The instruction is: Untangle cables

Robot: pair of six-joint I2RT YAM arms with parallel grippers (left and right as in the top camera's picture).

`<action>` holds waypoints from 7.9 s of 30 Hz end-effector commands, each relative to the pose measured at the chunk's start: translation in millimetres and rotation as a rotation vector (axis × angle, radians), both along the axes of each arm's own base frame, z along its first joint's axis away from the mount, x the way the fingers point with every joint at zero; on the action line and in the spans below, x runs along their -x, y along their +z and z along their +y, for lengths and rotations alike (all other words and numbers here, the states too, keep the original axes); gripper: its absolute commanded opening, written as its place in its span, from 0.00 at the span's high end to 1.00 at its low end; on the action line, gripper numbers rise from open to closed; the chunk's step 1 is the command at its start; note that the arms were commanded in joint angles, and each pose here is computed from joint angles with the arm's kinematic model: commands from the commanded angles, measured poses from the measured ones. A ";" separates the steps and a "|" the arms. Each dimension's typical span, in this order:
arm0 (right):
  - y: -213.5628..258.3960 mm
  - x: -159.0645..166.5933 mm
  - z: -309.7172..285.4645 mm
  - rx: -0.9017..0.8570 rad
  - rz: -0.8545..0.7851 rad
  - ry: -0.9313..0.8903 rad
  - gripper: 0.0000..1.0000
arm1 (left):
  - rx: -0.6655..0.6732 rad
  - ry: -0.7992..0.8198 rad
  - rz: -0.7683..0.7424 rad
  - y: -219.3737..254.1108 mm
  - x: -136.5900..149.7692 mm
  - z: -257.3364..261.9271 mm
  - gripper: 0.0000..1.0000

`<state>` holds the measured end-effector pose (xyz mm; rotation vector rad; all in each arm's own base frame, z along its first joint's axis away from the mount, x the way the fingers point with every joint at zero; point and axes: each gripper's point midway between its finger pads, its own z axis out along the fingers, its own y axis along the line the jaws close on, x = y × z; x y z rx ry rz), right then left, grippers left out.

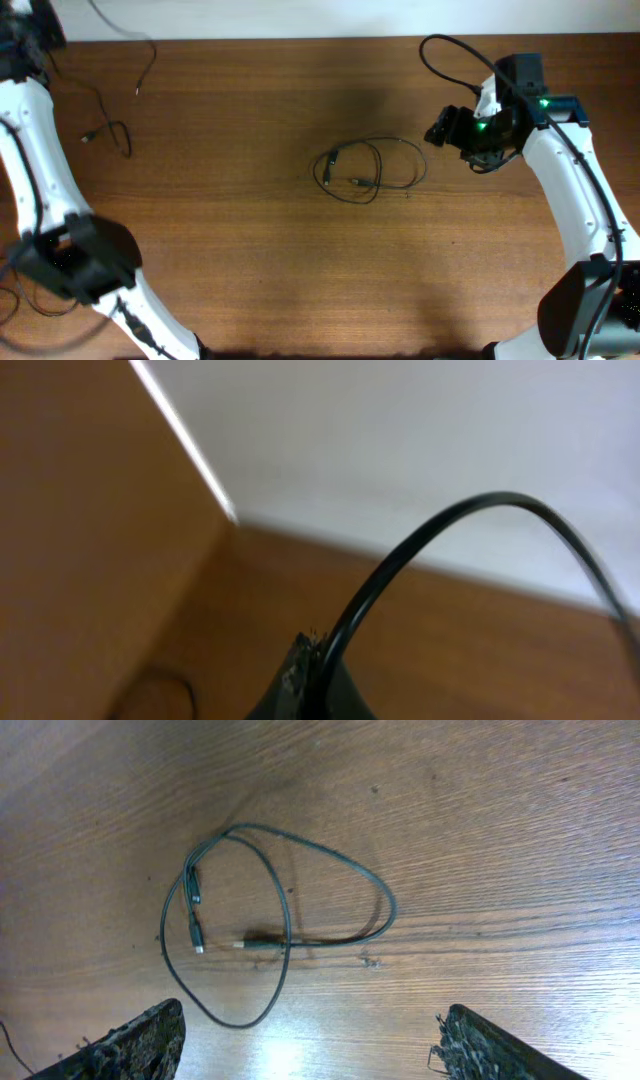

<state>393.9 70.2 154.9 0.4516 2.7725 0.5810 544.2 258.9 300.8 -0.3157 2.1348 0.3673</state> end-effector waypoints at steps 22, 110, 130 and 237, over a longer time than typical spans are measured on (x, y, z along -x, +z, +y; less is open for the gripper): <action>-3.9 1.1 9.1 0.010 0.002 0.027 0.17 | 0.629 0.217 0.030 -86.8 27.3 17.8 0.01; -8.2 7.8 3.7 0.050 0.020 0.057 0.14 | 0.160 -0.729 0.717 -335.2 122.9 -470.6 0.80; -9.8 12.8 3.4 0.051 0.042 0.058 0.14 | 0.068 -0.154 -0.135 54.7 -11.5 -194.2 1.00; 160.5 116.2 -52.5 0.471 -1.142 0.012 0.01 | 0.631 -0.401 0.126 67.3 135.4 -215.4 0.01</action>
